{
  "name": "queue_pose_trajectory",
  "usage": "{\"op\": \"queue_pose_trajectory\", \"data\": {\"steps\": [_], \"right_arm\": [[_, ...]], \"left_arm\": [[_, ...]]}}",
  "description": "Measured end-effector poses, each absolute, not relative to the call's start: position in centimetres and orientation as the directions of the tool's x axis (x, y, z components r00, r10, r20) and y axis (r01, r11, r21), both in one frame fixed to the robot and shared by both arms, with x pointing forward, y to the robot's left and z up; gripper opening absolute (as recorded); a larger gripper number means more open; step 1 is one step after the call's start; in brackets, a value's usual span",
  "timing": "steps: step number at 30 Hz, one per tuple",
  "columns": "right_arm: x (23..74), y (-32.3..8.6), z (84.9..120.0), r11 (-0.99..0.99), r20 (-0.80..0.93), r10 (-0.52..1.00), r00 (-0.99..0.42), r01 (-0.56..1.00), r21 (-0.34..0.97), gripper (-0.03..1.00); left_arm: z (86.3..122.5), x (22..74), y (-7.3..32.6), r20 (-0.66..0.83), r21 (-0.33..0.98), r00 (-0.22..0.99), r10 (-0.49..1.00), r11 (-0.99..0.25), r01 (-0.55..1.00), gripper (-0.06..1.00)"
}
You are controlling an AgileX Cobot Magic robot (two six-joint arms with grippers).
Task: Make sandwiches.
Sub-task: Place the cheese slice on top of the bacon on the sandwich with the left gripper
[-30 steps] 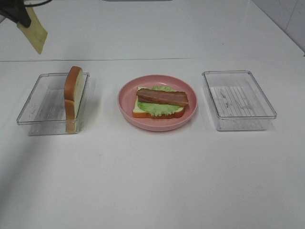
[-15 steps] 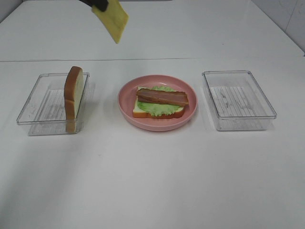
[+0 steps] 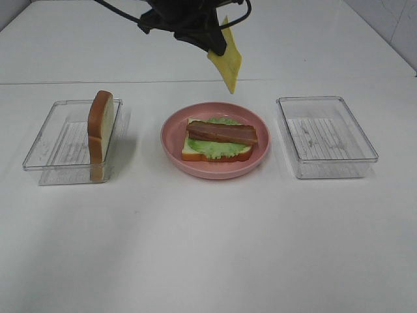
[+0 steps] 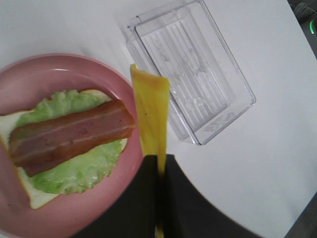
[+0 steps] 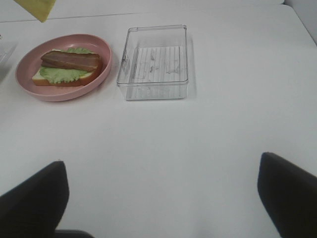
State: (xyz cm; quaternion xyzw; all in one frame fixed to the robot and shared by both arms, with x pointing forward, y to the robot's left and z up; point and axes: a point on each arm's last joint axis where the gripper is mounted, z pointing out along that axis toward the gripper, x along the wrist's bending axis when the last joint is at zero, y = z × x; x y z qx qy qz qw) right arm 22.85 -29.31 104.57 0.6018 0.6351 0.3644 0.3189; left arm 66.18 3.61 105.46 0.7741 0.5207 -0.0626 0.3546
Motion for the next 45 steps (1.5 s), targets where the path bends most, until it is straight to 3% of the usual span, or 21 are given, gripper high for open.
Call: {"op": "queue_pose_trajectory", "data": {"steps": [10,18,45], "right_arm": [[22.9,-29.3,104.6,0.01,0.033,0.997,-0.072,0.532,0.847,0.98],[22.9,-29.3,104.6,0.01,0.033,0.997,-0.072,0.532,0.847,0.98],[22.9,-29.3,104.6,0.01,0.034,0.997,-0.073,0.532,0.847,0.98]], "left_arm": [[98.8,67.2,1.4,-0.55,0.363,0.385,0.741,-0.203,0.909,0.0],[95.7,67.4,0.9,-0.542,0.317,0.374,0.753,-0.229,0.92,0.0],[94.8,68.3,2.1,-0.372,0.388,0.442,0.816,-0.296,0.873,0.0]]}}
